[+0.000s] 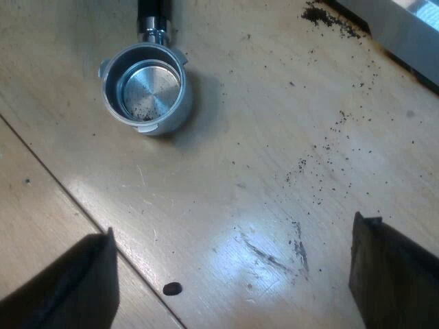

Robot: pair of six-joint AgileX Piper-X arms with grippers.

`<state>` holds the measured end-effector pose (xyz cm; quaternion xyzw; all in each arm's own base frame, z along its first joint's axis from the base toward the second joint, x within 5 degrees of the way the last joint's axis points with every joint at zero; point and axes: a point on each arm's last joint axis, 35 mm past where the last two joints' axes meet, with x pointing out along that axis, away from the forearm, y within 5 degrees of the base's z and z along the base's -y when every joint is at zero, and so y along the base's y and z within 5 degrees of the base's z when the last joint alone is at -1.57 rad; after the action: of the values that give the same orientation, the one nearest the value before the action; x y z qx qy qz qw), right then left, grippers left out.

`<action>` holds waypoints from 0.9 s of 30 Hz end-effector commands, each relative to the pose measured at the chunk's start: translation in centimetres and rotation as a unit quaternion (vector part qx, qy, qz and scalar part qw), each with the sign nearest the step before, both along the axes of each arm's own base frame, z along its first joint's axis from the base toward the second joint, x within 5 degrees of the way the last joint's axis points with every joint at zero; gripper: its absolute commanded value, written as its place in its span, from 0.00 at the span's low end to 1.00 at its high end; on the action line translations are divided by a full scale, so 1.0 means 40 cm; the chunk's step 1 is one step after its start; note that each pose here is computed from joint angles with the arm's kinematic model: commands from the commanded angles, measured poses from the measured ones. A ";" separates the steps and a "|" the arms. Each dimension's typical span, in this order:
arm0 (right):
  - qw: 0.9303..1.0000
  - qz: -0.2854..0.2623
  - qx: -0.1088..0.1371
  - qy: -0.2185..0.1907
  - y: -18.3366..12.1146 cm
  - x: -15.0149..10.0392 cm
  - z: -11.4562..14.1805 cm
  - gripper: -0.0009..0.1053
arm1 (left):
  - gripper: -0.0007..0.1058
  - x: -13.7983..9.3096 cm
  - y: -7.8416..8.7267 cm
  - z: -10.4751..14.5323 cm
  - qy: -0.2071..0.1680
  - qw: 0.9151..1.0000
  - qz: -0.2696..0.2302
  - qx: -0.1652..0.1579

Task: Put the handle in the coffee machine

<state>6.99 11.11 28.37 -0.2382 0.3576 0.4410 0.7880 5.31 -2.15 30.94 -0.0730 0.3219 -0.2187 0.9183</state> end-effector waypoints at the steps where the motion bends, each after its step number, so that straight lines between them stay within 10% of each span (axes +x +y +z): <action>1: 1.000 0.001 0.009 -0.007 0.000 0.000 0.011 0.68 | 0.75 -0.003 -0.001 0.006 -0.005 1.000 -0.006 -0.004; 13: 0.995 -0.070 0.054 0.037 0.012 0.007 0.015 0.68 | 0.75 -0.003 -0.001 0.006 -0.005 1.000 -0.006 -0.004; 27: 0.968 -0.204 0.091 0.111 0.083 0.055 0.057 0.68 | 0.80 -0.012 -0.007 -0.002 0.013 0.999 -0.037 0.000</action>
<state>9.07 14.19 30.05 -0.0531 0.4435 0.3293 0.8319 4.99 -2.41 30.68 -0.0639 0.3380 -0.2437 0.9068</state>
